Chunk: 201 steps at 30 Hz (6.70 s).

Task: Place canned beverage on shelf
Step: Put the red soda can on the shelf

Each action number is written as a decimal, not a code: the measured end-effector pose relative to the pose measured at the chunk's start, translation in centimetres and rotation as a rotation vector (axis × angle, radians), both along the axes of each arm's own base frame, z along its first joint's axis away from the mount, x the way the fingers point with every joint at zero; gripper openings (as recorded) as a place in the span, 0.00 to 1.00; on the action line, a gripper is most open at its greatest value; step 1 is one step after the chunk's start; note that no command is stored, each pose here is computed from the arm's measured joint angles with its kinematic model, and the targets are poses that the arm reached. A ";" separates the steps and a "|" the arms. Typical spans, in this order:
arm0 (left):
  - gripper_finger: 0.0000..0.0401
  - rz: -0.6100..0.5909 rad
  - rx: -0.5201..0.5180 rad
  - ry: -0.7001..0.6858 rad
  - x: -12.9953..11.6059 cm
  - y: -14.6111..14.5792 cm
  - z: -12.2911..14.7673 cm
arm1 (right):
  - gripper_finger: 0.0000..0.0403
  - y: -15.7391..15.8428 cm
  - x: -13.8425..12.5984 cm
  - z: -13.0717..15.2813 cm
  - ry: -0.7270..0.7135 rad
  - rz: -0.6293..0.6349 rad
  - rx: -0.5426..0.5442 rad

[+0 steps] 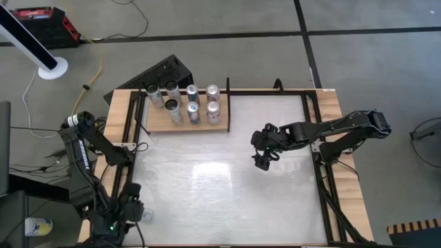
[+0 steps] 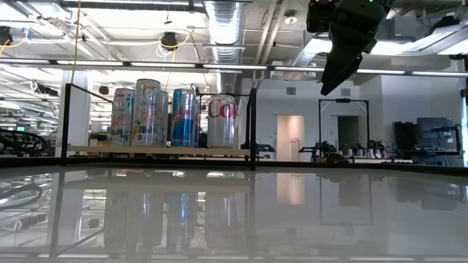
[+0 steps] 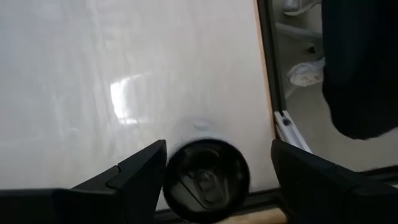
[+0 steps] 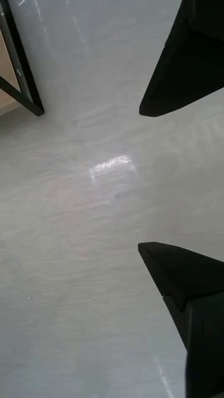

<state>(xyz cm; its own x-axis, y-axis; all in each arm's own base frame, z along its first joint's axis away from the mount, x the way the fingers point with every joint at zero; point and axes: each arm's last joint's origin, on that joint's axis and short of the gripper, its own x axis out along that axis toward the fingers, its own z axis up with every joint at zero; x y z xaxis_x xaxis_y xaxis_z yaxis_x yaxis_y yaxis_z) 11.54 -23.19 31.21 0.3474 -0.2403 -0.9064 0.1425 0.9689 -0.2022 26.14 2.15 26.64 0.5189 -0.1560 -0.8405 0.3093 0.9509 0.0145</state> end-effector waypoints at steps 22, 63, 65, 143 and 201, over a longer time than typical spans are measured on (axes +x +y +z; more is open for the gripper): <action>0.68 0.000 0.030 0.014 0.0 -0.4 -0.6 | 0.93 0.3 0.0 0.0 0.001 0.014 -0.001; 0.68 0.082 0.046 0.108 -0.1 -0.5 -1.8 | 0.93 0.7 -0.1 0.0 0.001 0.031 -0.007; 0.68 0.075 0.045 0.134 -0.2 -0.5 -2.5 | 0.93 0.7 -0.1 0.0 0.001 0.031 -0.007; 0.58 0.092 0.441 0.132 2.3 37.4 7.5 | 0.93 -2.2 0.0 -0.1 0.056 0.123 -0.124; 0.69 0.109 0.400 0.179 1.5 40.1 2.3 | 0.93 -2.9 0.0 -0.1 0.057 0.096 -0.117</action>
<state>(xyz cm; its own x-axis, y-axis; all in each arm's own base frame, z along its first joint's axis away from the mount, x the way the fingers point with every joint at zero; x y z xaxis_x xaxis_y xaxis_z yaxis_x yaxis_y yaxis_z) 13.01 16.92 33.53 0.1810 0.1700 -0.9687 0.0325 0.9834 0.1787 26.12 -0.71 26.56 0.4884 -0.2069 -0.8478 0.2141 0.9702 -0.1134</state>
